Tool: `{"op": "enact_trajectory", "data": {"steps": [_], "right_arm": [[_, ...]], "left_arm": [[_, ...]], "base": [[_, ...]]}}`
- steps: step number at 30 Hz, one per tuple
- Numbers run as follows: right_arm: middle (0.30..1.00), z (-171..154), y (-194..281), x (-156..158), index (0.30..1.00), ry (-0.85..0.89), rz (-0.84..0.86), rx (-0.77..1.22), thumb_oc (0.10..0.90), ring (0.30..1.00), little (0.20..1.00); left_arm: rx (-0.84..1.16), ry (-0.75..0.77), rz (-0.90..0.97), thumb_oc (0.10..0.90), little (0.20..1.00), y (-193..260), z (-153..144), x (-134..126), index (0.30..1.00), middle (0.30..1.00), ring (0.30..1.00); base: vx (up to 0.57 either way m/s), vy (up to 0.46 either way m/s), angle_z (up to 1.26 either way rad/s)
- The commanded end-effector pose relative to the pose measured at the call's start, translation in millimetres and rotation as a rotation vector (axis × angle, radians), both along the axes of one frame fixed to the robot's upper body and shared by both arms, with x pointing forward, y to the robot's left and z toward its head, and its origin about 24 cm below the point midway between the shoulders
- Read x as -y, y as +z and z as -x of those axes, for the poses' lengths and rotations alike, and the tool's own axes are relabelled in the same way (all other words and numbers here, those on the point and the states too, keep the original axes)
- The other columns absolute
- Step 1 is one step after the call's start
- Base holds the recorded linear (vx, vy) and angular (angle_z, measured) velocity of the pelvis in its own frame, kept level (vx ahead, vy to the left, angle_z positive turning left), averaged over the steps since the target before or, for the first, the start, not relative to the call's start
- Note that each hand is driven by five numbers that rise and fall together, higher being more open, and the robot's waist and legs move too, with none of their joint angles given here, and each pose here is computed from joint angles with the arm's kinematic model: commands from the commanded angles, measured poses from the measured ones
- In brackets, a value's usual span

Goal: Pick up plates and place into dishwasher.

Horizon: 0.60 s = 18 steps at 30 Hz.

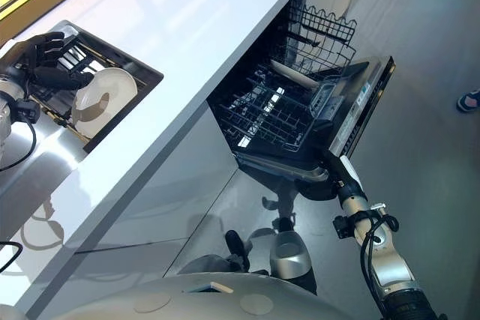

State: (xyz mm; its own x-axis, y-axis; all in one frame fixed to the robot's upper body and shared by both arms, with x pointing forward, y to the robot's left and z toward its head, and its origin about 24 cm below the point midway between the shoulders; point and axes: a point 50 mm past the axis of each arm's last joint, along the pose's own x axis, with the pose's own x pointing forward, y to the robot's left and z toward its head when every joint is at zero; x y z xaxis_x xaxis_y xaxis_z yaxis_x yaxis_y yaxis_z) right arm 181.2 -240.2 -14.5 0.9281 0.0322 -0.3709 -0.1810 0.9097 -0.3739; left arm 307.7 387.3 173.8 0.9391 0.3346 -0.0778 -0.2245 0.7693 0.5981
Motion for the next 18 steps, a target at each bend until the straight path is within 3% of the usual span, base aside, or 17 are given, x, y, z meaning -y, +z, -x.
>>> {"op": "enact_trajectory", "data": {"steps": [1, 18], "right_arm": [[0.900, -21, 37, -5, 0.900, 0.097, 0.022, 0.219, 0.800, 0.900, 0.900], [0.900, -25, 44, 4, 0.900, 0.039, 0.047, 0.258, 0.800, 0.900, 0.900]], "left_arm": [[0.206, 0.050, -0.110, 0.800, 0.900, 71, -4, -8, 0.900, 0.900, 0.900], [0.030, 0.164, -0.173, 0.800, 0.900, 49, 4, -26, 0.900, 0.900, 0.900]], "base": [[0.00, 0.041, -0.05], [-0.01, 0.007, 0.00]]}}
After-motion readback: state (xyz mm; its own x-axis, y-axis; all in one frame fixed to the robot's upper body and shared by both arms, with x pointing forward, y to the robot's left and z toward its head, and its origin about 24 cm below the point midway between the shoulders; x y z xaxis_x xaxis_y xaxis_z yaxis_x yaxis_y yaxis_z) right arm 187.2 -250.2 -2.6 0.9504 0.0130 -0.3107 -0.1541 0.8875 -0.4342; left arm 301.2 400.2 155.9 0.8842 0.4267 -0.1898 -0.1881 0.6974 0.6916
